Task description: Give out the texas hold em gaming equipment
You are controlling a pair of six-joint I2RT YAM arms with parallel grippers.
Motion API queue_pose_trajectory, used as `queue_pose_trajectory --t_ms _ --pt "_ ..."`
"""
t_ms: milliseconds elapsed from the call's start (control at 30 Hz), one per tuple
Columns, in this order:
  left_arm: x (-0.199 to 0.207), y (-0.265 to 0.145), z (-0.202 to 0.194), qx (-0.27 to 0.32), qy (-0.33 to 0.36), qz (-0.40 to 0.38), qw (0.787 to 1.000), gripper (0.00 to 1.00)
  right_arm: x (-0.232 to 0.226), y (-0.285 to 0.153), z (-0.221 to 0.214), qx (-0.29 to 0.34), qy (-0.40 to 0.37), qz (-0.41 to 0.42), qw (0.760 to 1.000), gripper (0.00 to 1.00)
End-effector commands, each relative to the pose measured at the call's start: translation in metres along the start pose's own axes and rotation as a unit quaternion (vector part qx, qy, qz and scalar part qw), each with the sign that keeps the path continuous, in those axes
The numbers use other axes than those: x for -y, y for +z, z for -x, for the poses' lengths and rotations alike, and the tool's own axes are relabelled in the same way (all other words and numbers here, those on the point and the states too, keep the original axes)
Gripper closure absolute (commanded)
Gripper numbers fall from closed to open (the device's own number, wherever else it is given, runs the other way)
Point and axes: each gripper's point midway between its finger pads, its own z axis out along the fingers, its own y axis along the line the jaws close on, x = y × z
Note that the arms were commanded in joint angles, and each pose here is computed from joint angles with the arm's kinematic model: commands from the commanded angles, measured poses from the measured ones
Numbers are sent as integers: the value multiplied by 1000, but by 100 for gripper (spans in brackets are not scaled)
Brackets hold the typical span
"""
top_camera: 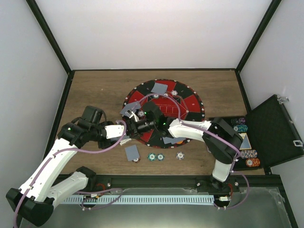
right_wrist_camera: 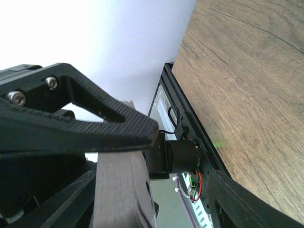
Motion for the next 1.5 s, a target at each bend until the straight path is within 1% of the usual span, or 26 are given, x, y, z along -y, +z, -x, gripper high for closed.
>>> queue_pose_trajectory --t_ms 0,400,567,767,833,933,1167,1233,1467 --pt "-5 -6 10 20 9 9 1000 95 -13 9 5 -7 -12 22 1000 39" --pt "-5 -7 11 21 10 11 1000 95 17 -6 -4 -2 15 -3 1000 56" --pt "-5 -8 10 20 11 13 1000 95 22 -17 -6 5 17 -9 1000 59" --pt "-4 -7 10 19 11 12 1000 95 10 -25 -7 11 -2 -8 1000 59" --pt "-4 -7 10 20 11 12 1000 95 7 -27 -7 12 -5 -11 1000 60" --pt "-5 -8 10 20 11 13 1000 95 4 -32 -6 17 -10 -15 1000 67" --pt "-4 -9 9 19 13 14 1000 95 4 -53 -2 38 -10 -37 999 92" --pt "-4 -9 10 19 12 13 1000 95 1 -59 -1 43 -13 -43 998 98" --pt "-5 -9 10 20 12 13 1000 95 2 -93 12 70 -32 -70 995 99"
